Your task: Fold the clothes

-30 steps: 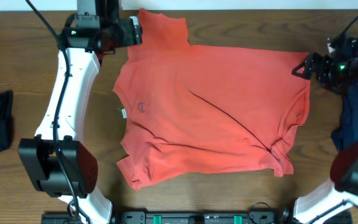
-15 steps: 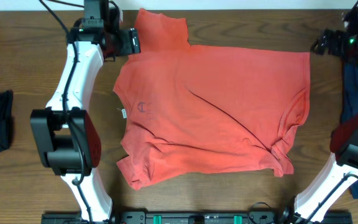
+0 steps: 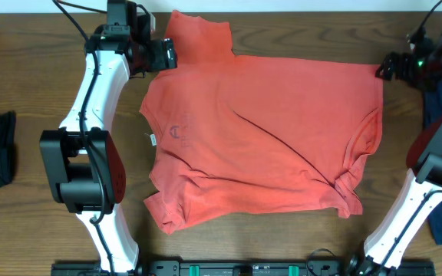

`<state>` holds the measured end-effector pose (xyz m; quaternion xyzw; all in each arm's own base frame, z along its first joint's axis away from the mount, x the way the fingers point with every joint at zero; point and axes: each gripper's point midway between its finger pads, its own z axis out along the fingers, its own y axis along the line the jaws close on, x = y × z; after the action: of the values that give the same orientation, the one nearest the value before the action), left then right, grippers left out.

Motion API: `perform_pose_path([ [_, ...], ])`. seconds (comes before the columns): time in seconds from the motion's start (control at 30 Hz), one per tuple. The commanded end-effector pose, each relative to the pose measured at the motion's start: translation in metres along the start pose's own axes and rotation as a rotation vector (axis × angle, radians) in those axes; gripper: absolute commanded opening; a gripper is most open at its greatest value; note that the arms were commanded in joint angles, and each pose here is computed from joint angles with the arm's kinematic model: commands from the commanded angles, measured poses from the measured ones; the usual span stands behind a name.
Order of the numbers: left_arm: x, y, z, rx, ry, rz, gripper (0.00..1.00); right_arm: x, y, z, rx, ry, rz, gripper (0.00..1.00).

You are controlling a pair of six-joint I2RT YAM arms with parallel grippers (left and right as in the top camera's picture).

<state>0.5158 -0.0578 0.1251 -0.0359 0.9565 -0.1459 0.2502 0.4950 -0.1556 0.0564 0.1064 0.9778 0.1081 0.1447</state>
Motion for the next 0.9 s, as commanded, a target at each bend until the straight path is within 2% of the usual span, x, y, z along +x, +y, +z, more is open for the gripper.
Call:
perform_pose_path([
  [0.0, -0.004, -0.007, -0.007, 0.03, -0.011, 0.01, 0.91, -0.008, -0.01, -0.001, 0.021, -0.03, -0.025, 0.99],
  [0.1, -0.004, -0.007, -0.007, 0.03, -0.009, 0.009, 0.92, -0.014, -0.013, 0.006, 0.025, -0.052, -0.033, 0.97],
  [0.23, -0.003, -0.007, -0.007, 0.03, -0.006, 0.008, 0.91, -0.02, -0.015, 0.017, 0.027, -0.073, -0.047, 0.84],
  [0.27, -0.002, -0.007, -0.007, 0.029, -0.003, 0.007, 0.92, -0.021, -0.015, 0.021, 0.027, -0.075, -0.056, 0.77],
  [0.3, -0.002, -0.007, -0.007, 0.029, -0.002, 0.007, 0.91, -0.022, -0.014, 0.024, 0.027, -0.076, -0.06, 0.75],
  [0.47, 0.001, -0.006, -0.007, 0.026, 0.011, 0.003, 0.91, -0.022, -0.012, 0.041, 0.022, -0.069, -0.071, 0.84],
  [0.57, 0.002, -0.006, -0.007, 0.026, 0.014, 0.003, 0.91, -0.02, -0.01, 0.048, 0.012, -0.06, -0.083, 0.82],
  [0.63, 0.002, -0.006, -0.007, 0.026, 0.015, 0.002, 0.92, -0.018, -0.007, 0.053, 0.006, -0.05, -0.086, 0.75],
  [0.87, 0.002, -0.006, -0.007, 0.026, 0.015, 0.002, 0.92, -0.018, 0.013, 0.063, -0.014, -0.042, -0.147, 0.76],
])
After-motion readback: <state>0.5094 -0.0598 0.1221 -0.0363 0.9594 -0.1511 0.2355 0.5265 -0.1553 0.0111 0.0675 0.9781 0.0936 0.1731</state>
